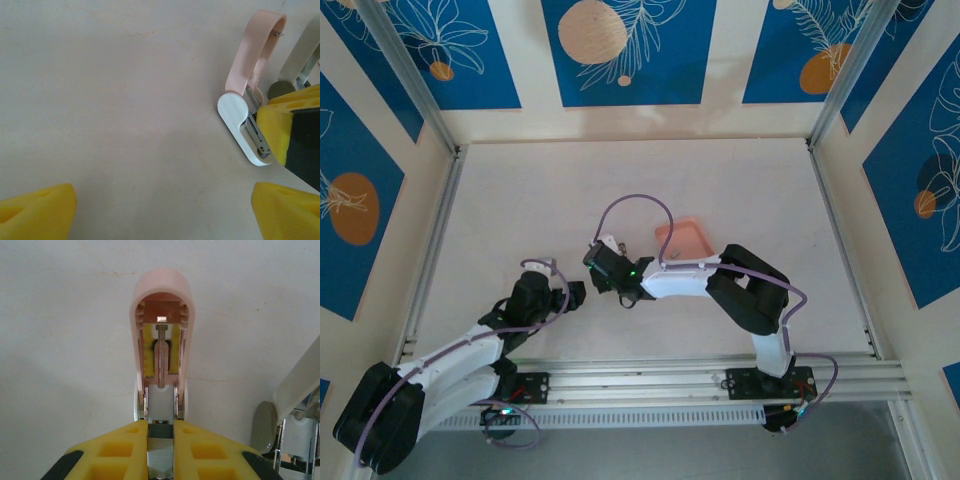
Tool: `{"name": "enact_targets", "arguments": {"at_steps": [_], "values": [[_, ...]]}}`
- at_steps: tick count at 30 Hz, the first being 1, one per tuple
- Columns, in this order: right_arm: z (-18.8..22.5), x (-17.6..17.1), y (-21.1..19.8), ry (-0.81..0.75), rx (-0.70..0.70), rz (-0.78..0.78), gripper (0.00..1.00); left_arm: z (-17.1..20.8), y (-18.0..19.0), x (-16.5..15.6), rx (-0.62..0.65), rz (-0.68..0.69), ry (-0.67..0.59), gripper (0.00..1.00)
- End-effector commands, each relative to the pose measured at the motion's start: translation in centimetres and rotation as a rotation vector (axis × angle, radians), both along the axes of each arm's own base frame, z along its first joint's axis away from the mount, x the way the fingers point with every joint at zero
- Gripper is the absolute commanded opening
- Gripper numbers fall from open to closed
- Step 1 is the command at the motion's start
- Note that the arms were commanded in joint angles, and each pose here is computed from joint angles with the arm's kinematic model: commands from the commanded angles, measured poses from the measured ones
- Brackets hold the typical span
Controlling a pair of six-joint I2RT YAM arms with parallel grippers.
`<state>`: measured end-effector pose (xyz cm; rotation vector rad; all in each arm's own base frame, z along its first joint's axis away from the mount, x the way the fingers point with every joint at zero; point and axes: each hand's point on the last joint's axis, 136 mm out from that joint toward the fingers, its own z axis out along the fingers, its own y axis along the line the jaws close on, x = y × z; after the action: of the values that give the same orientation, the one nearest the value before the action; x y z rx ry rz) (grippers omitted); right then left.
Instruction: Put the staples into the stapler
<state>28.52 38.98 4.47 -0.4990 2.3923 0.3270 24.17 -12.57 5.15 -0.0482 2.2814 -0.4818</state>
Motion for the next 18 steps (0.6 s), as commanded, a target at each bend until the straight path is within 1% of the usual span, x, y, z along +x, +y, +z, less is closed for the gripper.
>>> {"name": "enact_targets", "arguments": {"at_steps": [1,6,13,15,18], "values": [[0.0,0.2,0.4,-0.009,0.003,0.007,0.19,0.2,0.0,0.1,0.003,-0.008,-0.01,0.9],[0.7,0.2,0.5,-0.025,0.022,0.01,0.24,0.4,-0.1,0.2,0.001,-0.012,-0.013,0.9],[4.2,-0.3,0.4,-0.053,0.061,0.011,0.28,1.4,-0.3,0.6,-0.015,-0.005,-0.023,0.91],[4.9,-0.5,0.1,-0.044,0.071,0.001,0.29,1.8,-0.4,0.7,-0.028,0.002,-0.03,0.91],[5.5,-0.9,-0.4,0.01,0.1,-0.019,0.29,2.4,-0.5,1.0,-0.043,0.012,-0.039,0.92]]}}
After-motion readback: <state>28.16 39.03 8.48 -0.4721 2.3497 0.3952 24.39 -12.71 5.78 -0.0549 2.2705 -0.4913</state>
